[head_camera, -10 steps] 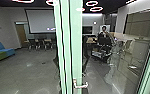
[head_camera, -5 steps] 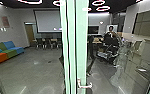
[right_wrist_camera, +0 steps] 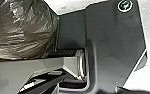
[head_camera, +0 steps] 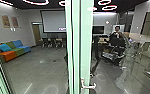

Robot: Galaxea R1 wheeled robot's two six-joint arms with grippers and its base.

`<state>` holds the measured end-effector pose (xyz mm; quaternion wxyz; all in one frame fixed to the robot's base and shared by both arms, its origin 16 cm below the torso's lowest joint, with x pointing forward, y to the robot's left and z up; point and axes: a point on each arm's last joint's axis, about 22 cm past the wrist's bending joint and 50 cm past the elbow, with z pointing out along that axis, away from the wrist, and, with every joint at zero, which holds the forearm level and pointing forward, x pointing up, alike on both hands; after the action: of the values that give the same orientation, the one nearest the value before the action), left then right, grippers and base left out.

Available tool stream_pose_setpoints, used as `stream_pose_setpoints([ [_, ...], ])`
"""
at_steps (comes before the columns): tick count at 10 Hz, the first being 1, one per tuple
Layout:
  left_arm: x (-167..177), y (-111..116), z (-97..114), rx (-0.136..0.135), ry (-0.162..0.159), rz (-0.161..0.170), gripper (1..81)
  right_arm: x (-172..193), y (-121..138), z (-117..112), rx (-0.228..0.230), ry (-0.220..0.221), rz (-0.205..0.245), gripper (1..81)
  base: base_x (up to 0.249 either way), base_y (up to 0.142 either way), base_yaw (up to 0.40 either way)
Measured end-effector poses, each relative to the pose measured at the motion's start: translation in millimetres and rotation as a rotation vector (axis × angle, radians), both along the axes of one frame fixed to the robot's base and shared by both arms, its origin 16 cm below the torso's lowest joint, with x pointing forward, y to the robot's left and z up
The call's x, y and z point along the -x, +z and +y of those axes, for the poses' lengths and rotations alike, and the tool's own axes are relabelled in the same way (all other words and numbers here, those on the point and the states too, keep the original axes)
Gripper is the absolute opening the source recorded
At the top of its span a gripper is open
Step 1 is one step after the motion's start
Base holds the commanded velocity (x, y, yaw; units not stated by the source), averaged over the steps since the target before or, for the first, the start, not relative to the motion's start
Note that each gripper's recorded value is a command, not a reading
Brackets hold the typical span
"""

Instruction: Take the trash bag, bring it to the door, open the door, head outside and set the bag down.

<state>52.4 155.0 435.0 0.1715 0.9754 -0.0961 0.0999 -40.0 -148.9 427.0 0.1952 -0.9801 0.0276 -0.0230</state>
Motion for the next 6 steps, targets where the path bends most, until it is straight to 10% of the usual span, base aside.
stream_pose_setpoints([
  [6,0.5,-0.1,0.1,-0.001,0.000,0.000,1.0,-3.7,0.4,1.6,-0.002,0.002,-0.005,81.1,0.000,0.000,0.111],
])
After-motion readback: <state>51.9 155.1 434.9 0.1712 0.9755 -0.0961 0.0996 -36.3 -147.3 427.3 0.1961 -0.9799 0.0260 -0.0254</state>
